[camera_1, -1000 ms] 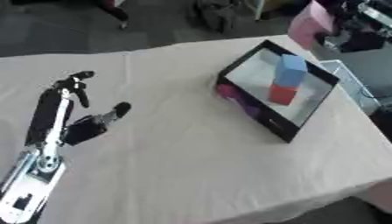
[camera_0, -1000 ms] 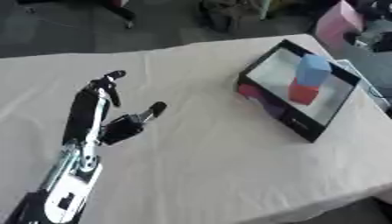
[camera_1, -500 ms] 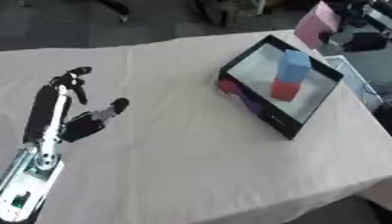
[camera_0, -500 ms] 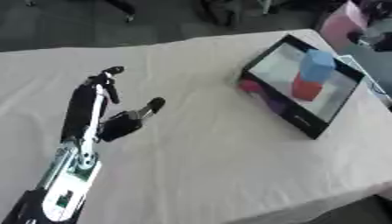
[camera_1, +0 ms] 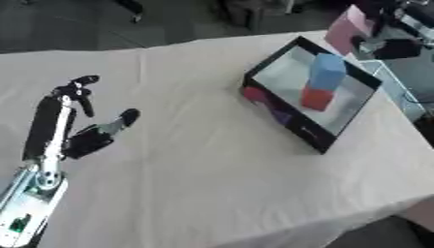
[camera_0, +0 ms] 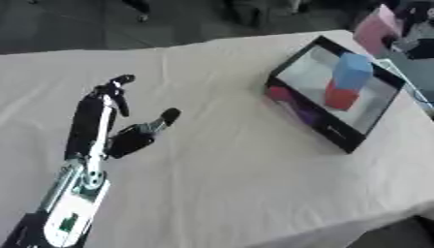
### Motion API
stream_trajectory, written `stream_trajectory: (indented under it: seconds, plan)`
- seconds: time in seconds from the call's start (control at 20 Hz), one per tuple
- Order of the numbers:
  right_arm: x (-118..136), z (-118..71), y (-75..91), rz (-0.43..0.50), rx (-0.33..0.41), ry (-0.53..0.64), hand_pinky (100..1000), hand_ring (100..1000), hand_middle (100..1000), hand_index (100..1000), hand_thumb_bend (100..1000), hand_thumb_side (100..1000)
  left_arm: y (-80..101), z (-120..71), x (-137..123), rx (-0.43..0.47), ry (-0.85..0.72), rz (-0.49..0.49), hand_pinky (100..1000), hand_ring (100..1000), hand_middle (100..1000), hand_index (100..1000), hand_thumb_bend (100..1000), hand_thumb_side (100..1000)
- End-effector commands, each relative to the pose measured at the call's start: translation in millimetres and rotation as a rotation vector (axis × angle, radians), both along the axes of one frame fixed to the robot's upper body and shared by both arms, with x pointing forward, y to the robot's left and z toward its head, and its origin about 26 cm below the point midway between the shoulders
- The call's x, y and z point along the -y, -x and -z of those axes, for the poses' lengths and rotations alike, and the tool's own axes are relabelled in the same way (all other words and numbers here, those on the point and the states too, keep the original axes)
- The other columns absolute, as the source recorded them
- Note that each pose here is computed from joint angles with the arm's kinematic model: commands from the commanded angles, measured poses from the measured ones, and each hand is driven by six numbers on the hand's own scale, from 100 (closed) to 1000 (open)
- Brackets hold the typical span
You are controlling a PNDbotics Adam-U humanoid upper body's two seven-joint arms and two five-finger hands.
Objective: Pick up the objects with one hand, pass them to the other hand, and then place them into the box on the other side of the table.
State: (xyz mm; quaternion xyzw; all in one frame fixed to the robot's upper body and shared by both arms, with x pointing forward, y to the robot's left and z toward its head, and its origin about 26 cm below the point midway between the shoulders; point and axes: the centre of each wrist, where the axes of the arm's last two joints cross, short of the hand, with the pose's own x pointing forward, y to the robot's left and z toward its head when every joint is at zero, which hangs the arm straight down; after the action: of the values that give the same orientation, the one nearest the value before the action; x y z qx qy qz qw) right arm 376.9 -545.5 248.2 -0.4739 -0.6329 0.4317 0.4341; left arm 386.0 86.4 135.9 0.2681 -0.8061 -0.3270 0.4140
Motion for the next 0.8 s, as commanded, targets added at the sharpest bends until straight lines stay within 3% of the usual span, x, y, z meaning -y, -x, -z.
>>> stream_trajectory:
  seconds: [0.05, 0.3, 0.5, 0.8]
  plan:
    - [7.1, -19.1, 4.5, 0.007, 0.002, 0.070, 814, 1000, 454, 496, 100, 595, 1.6, -9.3, 2.9, 0.027, 0.019, 0.012, 775, 715, 301, 828, 761, 778]
    - [7.0, -17.3, 1.6, 0.000, -0.020, 0.112, 806, 1000, 448, 429, 100, 598, 1.7, -9.8, 3.2, 0.030, 0.019, 0.012, 774, 715, 300, 827, 760, 775]
    - [7.1, -15.1, 0.6, -0.005, -0.029, 0.147, 794, 830, 437, 390, 100, 603, 1.9, -9.8, 3.3, 0.031, 0.023, 0.013, 773, 714, 298, 827, 758, 776]
    - [9.3, -10.7, 0.0, 0.016, -0.028, 0.201, 783, 723, 429, 392, 107, 595, 2.4, -10.1, 4.4, 0.033, 0.024, 0.019, 772, 713, 296, 826, 757, 776]
